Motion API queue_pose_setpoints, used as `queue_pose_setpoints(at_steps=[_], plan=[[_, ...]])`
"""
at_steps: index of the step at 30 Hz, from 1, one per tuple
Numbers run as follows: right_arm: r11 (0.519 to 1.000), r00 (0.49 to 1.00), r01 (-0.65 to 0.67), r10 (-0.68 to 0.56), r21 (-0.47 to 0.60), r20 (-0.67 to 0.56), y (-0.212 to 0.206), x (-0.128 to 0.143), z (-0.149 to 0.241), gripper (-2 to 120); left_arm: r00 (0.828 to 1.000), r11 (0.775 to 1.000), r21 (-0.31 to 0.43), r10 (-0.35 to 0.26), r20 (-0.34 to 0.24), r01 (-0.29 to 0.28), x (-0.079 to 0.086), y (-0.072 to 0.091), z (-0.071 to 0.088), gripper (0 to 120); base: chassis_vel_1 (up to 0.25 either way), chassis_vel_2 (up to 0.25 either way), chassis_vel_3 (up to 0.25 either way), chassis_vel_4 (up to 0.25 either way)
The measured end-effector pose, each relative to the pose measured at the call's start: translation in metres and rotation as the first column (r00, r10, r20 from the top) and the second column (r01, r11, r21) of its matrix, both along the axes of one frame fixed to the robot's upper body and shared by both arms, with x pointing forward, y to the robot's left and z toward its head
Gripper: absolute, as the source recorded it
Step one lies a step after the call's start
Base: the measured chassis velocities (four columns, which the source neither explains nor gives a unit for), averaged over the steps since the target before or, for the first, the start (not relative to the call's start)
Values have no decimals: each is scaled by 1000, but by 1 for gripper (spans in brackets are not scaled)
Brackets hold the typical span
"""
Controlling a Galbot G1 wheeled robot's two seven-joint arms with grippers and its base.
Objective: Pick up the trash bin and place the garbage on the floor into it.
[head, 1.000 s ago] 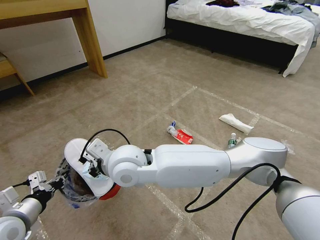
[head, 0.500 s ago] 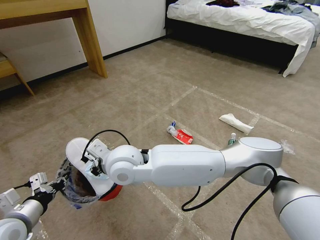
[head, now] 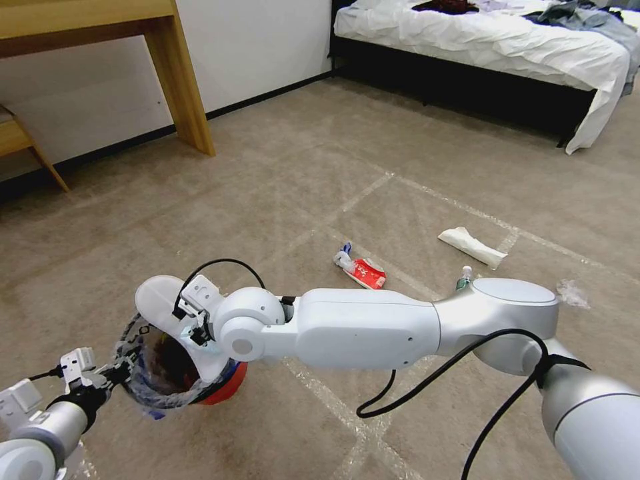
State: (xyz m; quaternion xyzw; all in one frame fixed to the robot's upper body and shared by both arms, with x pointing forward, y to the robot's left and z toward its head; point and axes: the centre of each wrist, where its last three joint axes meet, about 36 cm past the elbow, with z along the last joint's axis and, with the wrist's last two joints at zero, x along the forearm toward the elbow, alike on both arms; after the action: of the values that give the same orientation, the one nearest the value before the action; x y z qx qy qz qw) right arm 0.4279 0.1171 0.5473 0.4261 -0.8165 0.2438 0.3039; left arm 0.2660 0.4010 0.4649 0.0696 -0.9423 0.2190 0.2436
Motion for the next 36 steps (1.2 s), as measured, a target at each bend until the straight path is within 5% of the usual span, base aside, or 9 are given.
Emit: queue_pose_setpoints(at_steps=[36], plan=[[999, 999, 26, -26, -19, -19, 21, 9, -19, 0, 1000, 1000, -4, -7, -12, 7, 0, -2, -7, 1, 0, 0, 0, 0]])
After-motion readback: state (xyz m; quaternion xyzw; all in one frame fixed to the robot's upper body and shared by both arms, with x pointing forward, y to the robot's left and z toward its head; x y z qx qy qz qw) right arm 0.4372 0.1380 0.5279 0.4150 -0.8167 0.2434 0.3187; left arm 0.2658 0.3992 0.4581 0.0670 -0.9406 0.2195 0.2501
